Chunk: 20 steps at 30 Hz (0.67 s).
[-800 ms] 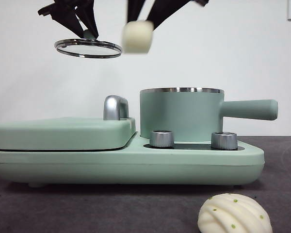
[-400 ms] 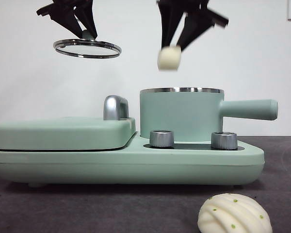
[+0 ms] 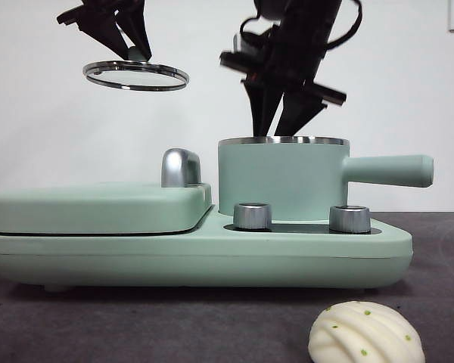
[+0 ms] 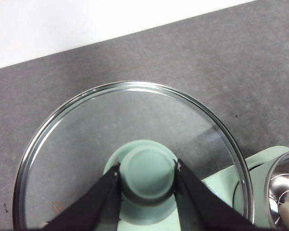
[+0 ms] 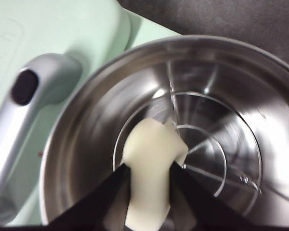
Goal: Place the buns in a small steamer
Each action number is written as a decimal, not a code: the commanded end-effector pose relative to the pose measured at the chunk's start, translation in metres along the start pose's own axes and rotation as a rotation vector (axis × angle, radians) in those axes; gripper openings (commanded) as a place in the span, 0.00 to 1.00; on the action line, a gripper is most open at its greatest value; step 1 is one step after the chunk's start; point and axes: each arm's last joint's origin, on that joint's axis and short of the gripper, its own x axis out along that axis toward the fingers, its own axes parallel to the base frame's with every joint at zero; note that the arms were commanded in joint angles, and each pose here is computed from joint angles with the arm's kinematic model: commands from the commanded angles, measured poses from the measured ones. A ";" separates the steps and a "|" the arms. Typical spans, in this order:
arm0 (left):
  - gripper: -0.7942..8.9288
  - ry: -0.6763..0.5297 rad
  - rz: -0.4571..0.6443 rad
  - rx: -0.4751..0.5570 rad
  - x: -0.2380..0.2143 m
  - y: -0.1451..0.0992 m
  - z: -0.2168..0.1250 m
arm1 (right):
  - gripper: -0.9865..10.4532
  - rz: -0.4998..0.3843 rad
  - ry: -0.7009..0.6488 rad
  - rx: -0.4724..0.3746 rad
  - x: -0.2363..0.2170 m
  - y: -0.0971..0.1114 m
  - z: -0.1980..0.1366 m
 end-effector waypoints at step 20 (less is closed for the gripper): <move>0.10 -0.077 0.004 0.025 -0.015 -0.002 0.011 | 0.40 0.006 -0.021 -0.020 0.016 -0.003 0.010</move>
